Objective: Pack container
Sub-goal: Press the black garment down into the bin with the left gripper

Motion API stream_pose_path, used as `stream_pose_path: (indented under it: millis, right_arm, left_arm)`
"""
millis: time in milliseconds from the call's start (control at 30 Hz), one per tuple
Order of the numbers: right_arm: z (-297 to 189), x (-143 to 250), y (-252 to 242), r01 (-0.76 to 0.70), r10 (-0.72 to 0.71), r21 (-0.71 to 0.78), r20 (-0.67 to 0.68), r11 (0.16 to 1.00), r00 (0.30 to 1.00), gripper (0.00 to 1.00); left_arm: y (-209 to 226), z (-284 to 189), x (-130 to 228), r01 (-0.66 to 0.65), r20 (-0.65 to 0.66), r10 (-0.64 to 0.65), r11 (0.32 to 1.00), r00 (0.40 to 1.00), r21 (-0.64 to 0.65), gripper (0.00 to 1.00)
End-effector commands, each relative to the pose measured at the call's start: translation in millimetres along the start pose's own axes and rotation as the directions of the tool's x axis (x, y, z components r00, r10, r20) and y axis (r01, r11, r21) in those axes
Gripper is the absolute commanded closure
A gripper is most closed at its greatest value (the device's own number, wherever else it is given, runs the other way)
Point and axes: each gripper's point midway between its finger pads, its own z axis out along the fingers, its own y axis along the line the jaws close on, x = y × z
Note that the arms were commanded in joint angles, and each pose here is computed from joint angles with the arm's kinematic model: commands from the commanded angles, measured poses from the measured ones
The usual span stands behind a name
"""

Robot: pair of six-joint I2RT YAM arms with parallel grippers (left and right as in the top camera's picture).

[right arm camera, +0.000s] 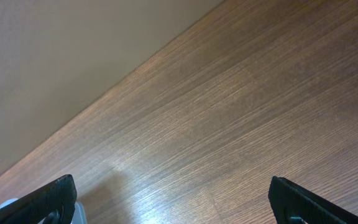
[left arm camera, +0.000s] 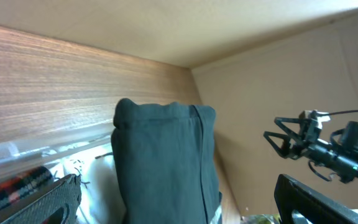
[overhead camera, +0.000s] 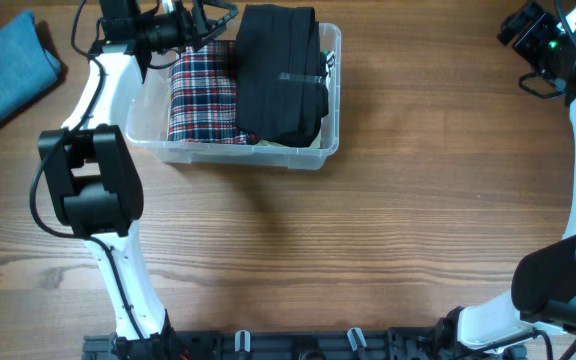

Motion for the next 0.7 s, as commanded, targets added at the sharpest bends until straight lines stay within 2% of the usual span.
stream_pose_path:
  millis: [0, 100, 133, 200, 233, 333, 367, 467, 567, 667]
  right_arm:
    - [2, -2, 1, -0.011, 0.011, 0.006, 0.006, 1.000, 1.000, 0.00]
    - [2, -2, 1, -0.010, 0.010, 0.005, 0.006, 1.000, 1.000, 0.00]
    - [2, -2, 1, -0.011, 0.011, 0.005, 0.006, 1.000, 1.000, 0.00]
    - [2, -2, 1, -0.011, 0.011, 0.005, 0.005, 1.000, 1.000, 0.00]
    - [2, -2, 1, -0.011, 0.011, 0.005, 0.006, 1.000, 1.000, 0.00]
    - [2, -2, 1, -0.011, 0.011, 0.005, 0.006, 1.000, 1.000, 0.00]
    - [2, -2, 1, -0.011, 0.011, 0.005, 0.005, 1.000, 1.000, 0.00]
    - [2, -2, 1, -0.011, 0.011, 0.006, 0.006, 1.000, 1.000, 0.00]
    - [2, -2, 1, -0.010, 0.010, 0.005, 0.006, 1.000, 1.000, 0.00]
    - [2, -2, 1, -0.010, 0.010, 0.005, 0.006, 1.000, 1.000, 0.00]
  left_arm:
    - [-57, -4, -27, -0.194, 0.091, 0.204, 0.975, 0.975, -0.111, 0.00]
    - [-72, -13, -35, -0.261, 0.120, 0.325, 0.892, 0.938, -0.370, 0.01]
    - [-77, -19, -34, -0.279, 0.107, 0.379, 0.818, 0.919, -0.503, 0.00]
    - [-88, -23, -25, -0.295, 0.054, 0.454, 0.661, 0.890, -0.690, 0.01]
    - [-94, -17, -16, -0.326, 0.001, 0.490, 0.582, 0.872, -0.745, 0.00]
    - [-108, 25, 21, -0.531, -0.209, 0.583, 0.462, 0.785, -0.710, 0.00]
    - [-109, 33, 24, -0.534, -0.219, 0.590, 0.433, 0.777, -0.727, 0.09]
    - [-99, 44, 29, -0.490, -0.214, 0.582, 0.369, 0.784, -0.790, 0.73]
    - [-72, 52, 36, -0.393, -0.155, 0.504, 0.410, 0.850, -0.823, 0.91]
    - [-48, 68, 50, -0.387, -0.175, 0.454, 0.430, 0.873, -0.815, 0.95]
